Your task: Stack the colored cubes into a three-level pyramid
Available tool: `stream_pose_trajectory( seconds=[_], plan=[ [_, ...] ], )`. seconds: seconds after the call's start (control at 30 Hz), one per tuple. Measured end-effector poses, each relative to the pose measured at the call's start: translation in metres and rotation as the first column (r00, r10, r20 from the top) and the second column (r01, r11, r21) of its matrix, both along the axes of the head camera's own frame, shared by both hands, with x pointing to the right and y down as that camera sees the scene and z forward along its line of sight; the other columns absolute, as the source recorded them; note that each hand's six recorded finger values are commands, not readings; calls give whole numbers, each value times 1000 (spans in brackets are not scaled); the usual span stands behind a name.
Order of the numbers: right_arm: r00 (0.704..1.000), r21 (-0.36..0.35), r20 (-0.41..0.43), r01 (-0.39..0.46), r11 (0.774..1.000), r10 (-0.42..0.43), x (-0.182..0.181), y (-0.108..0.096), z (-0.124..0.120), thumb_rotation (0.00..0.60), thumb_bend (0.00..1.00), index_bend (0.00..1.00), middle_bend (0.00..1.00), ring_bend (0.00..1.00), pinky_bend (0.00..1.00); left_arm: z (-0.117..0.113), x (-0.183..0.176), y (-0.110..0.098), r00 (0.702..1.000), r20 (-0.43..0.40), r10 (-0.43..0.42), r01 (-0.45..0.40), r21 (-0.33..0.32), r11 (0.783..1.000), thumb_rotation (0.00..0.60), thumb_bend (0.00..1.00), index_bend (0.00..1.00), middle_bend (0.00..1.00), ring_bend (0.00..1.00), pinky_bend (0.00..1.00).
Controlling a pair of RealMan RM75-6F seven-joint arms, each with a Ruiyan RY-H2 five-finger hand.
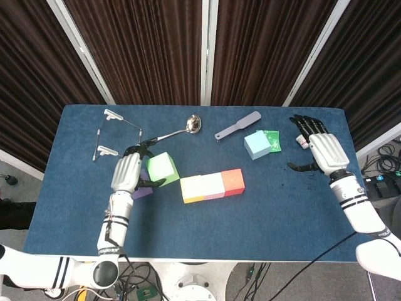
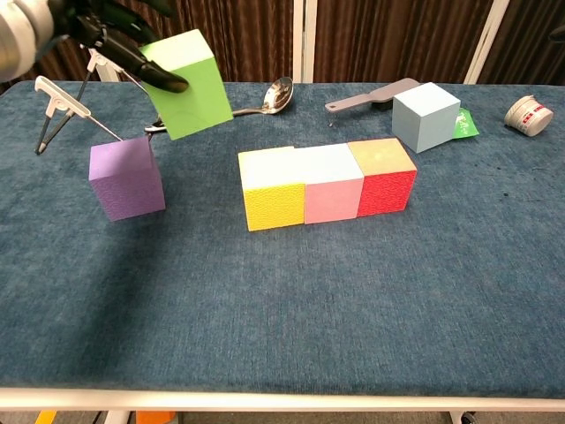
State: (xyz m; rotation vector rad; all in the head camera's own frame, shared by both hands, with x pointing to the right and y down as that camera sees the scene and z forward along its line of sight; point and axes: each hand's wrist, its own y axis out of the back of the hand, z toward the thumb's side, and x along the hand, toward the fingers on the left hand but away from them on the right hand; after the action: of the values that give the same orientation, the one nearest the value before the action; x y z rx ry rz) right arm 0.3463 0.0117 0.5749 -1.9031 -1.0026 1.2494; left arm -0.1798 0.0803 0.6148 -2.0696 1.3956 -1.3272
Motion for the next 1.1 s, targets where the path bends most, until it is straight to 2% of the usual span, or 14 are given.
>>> stream_pose_trajectory(
  seconds=[0.63, 1.1],
  plan=[
    [999, -27, -8, -35, 999, 35, 6, 1, 8, 600, 60, 0, 33, 0, 0, 24, 65, 5, 998, -36, 55, -57, -50, 997, 600, 201, 186, 552, 160, 108],
    [996, -11, 9, -91, 996, 91, 28, 0, 2, 600, 61, 0, 33, 0, 0, 27, 131, 2, 989, -54, 139, -143, -67, 987, 600, 201, 186, 554, 160, 108]
  ],
)
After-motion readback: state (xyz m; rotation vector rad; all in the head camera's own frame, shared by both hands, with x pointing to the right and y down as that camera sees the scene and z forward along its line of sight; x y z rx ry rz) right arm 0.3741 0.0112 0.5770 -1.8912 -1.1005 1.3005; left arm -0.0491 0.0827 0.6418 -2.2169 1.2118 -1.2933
